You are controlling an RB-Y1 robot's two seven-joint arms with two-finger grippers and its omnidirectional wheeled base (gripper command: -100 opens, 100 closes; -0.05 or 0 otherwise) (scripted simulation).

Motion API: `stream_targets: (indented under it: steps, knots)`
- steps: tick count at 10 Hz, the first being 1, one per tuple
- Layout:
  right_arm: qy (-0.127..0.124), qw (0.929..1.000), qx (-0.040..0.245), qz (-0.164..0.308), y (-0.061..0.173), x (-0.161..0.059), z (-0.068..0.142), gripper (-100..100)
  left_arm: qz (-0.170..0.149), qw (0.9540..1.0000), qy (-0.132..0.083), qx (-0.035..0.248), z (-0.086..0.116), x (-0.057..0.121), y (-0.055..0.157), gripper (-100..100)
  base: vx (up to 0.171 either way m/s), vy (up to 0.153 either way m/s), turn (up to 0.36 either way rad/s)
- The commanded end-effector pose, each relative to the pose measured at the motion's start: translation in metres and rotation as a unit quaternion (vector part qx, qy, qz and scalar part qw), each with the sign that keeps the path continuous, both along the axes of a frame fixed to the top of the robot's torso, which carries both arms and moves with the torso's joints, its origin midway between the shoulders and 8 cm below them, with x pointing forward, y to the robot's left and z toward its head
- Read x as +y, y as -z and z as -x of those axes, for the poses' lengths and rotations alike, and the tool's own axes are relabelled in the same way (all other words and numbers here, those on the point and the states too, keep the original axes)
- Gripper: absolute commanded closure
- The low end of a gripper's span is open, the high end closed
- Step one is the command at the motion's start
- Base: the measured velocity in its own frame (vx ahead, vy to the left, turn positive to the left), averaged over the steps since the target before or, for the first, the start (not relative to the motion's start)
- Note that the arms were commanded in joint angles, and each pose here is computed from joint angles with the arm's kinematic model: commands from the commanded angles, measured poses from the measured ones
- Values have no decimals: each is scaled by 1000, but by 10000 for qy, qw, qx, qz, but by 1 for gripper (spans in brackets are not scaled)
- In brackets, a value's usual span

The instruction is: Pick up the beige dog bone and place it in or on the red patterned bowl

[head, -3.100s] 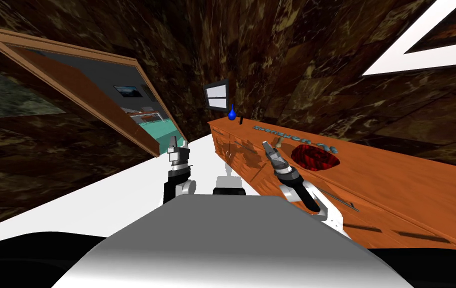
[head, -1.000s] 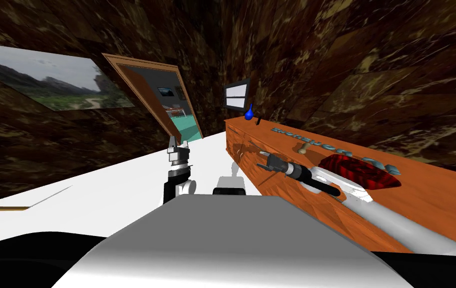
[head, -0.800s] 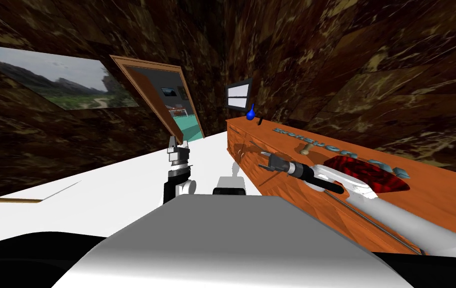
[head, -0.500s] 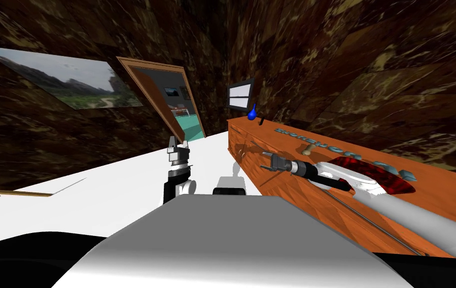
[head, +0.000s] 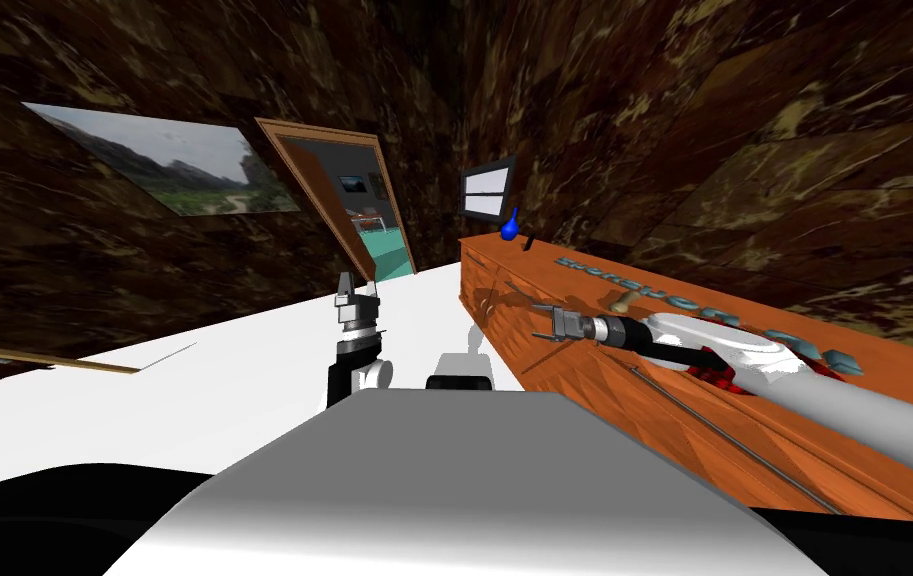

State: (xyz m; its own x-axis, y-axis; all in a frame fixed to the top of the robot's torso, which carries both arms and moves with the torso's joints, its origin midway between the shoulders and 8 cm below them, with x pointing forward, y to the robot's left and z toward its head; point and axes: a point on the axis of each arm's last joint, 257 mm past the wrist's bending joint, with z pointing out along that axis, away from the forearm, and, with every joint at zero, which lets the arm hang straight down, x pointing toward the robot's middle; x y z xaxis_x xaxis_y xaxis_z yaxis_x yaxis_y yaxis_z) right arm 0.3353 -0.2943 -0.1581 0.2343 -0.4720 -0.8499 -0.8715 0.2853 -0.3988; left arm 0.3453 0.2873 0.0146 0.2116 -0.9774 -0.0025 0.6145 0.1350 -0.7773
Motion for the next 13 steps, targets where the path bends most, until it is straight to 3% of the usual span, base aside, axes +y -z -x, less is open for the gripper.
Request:
stream_targets:
  steps: [1,4,8,9,10,11,12,13]
  knots:
    - [-90,9990,-94,421,4,-19,-3,-100,0,10000,0,0,0,0,0,0,-29,-18,83]
    - [-223,9946,-155,1003,3,-45,-5,-100,0,10000,0,0,0,0,0,0,-37,-31,94]
    - [-378,9811,-256,1880,1,-90,-8,-100,0,10000,0,0,0,0,0,0,-34,-54,71]
    - [-412,9741,-290,2206,1,-111,-8,-100,0,10000,0,0,0,0,0,0,-28,-71,105]
    - [-434,9722,-284,2284,-1,-113,-8,-100,-1,10000,0,0,0,0,0,0,-27,-61,50]
    - [-487,9628,-299,2641,-4,-135,-8,-100,-1,10000,0,0,0,0,0,0,-24,-75,79]
    - [-475,9623,-297,2661,-4,-136,-8,-100,-1,10000,0,0,0,0,0,0,-16,-65,47]
    - [-502,9519,-296,3009,-7,-159,-7,-100,-1,10000,0,0,0,0,0,0,4,-90,74]
